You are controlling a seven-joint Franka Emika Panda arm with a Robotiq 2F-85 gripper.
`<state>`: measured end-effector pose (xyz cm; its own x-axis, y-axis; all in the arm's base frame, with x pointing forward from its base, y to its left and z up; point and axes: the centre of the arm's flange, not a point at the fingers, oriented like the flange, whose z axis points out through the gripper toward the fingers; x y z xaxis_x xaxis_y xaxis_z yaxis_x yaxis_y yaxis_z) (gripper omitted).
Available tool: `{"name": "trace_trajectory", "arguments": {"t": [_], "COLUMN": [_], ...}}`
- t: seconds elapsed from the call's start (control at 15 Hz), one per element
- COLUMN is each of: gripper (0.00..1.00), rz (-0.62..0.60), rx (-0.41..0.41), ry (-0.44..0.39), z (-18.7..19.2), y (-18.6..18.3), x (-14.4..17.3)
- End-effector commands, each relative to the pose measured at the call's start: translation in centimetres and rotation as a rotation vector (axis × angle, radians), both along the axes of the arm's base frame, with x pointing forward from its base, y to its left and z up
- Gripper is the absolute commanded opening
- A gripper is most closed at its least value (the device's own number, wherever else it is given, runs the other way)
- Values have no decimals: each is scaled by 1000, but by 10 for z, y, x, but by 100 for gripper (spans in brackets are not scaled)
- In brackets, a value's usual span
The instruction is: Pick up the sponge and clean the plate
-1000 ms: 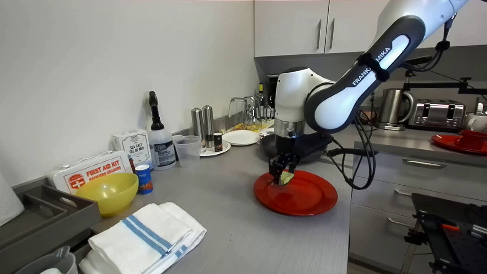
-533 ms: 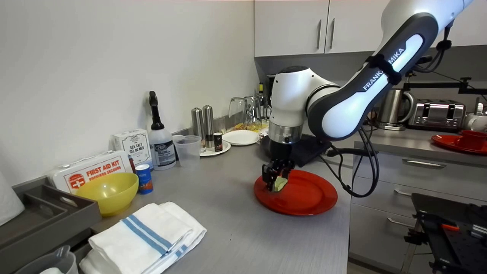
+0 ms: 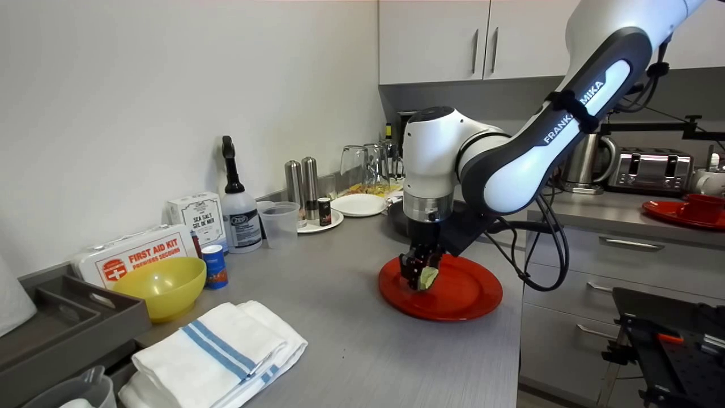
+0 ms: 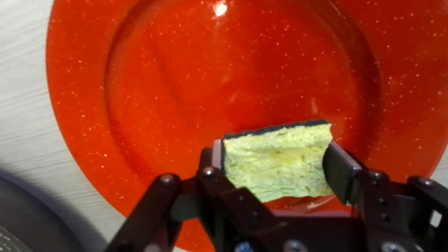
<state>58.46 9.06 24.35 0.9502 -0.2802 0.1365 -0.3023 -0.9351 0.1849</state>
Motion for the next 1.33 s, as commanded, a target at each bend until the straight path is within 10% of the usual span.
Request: {"name": "trace_trajectory", "arguments": {"t": [0.0,0.53,0.6,1.27], "gripper": [43,43,92,100], "rz": [-13,-178,-199,-383], "rx": [-32,143,158,177], "ry": [23,-282,-329,-814], "z": [0,56,62,83], "y": [1,5,4,-40], "x": [5,24,28,38]}}
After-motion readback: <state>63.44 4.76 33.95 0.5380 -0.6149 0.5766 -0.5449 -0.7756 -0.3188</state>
